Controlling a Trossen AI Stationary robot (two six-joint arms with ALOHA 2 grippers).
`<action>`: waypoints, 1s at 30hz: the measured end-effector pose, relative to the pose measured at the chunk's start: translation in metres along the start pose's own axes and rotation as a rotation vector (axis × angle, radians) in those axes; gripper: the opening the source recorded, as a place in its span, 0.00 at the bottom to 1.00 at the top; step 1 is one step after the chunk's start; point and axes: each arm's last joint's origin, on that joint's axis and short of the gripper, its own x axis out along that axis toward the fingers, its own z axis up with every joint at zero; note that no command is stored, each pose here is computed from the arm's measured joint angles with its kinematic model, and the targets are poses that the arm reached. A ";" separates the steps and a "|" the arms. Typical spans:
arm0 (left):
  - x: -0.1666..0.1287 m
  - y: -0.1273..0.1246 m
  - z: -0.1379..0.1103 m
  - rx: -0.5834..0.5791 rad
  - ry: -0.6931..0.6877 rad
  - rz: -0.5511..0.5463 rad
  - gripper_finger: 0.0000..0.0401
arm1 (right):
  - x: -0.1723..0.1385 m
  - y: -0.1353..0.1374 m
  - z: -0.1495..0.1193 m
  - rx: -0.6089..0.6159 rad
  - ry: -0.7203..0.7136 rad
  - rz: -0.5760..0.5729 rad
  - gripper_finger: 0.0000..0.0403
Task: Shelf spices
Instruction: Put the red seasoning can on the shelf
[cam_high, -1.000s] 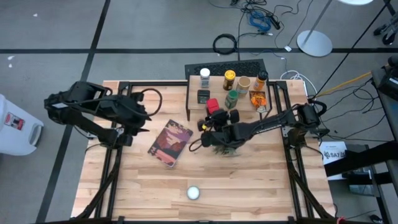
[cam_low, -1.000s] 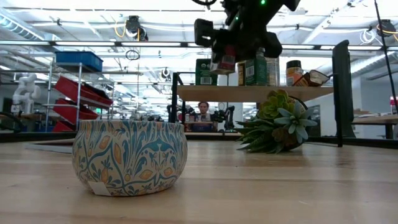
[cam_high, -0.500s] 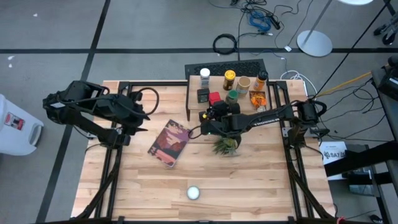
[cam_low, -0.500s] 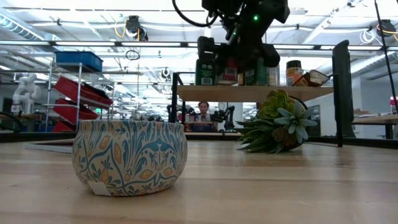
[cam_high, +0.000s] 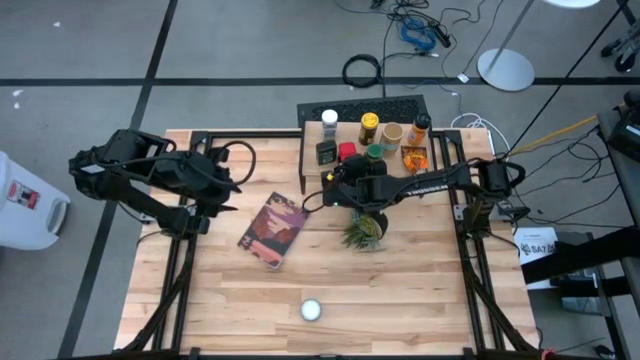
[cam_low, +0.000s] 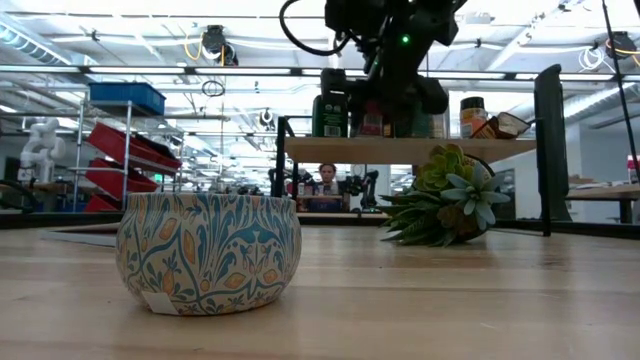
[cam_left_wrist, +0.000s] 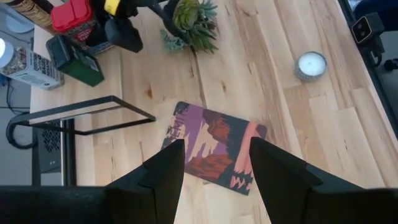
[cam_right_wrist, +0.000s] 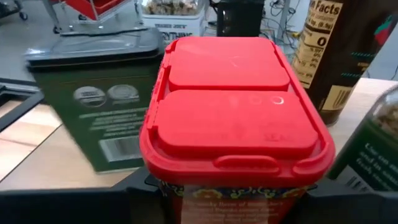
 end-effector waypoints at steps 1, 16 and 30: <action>0.000 0.000 0.000 0.000 0.000 0.000 0.48 | 0.002 -0.001 0.001 0.002 0.008 -0.001 0.38; 0.000 0.000 0.000 -0.016 0.000 0.000 0.48 | 0.014 -0.004 0.005 0.015 0.031 -0.013 0.38; 0.000 0.000 0.000 -0.026 0.000 0.000 0.48 | 0.008 -0.002 0.003 -0.008 0.035 0.002 0.65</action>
